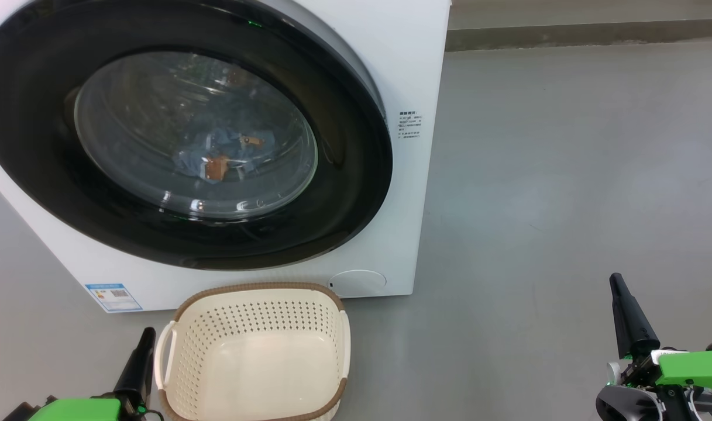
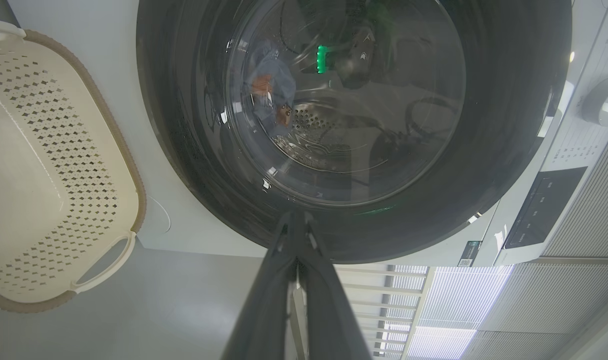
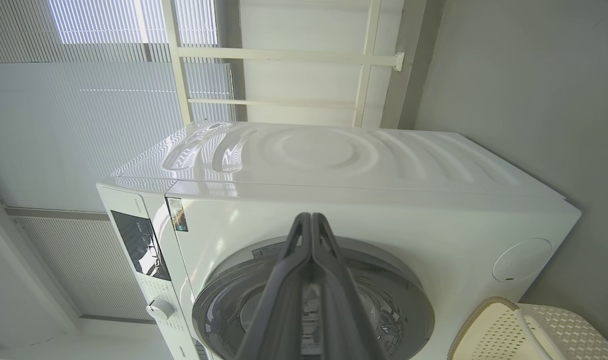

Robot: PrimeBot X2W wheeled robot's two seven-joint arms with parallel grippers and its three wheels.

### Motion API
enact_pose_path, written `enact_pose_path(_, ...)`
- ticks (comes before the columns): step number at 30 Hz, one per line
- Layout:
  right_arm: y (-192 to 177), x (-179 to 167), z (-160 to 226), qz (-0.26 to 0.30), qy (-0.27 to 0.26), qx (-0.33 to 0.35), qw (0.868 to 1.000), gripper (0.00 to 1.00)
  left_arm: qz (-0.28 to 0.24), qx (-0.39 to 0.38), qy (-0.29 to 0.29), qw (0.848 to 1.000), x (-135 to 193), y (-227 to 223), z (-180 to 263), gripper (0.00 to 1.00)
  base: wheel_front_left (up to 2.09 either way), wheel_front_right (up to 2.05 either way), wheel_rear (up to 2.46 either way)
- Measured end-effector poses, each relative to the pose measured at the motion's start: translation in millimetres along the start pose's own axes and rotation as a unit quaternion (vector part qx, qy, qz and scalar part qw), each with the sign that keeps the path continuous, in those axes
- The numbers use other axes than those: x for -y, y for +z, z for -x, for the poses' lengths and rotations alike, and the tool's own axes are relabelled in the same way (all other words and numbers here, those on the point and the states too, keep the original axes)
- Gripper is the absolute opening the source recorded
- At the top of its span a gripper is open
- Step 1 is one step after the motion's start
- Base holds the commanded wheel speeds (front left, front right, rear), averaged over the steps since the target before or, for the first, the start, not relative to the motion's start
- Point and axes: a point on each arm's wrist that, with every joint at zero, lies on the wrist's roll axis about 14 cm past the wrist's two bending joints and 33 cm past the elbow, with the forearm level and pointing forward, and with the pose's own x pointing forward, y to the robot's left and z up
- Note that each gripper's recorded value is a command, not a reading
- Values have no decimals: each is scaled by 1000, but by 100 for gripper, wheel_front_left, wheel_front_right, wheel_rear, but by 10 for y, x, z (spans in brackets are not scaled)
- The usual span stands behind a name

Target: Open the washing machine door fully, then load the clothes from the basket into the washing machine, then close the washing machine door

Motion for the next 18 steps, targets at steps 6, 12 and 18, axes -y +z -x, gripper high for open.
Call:
enact_pose_path(6, 1, 0, 0, 0, 0, 0, 1000, 0, 0, 0, 0, 1000, 1, 2, 0, 0, 0, 0, 0)
enact_pose_path(12, 1, 0, 0, 0, 0, 0, 1000, 0, 0, 0, 0, 1000, 0, 3, 0, 0, 0, 0, 0)
enact_pose_path(18, 2, 0, 0, 0, 0, 1, 1000, 0, 0, 0, 0, 1000, 0, 3, 0, 0, 0, 0, 0)
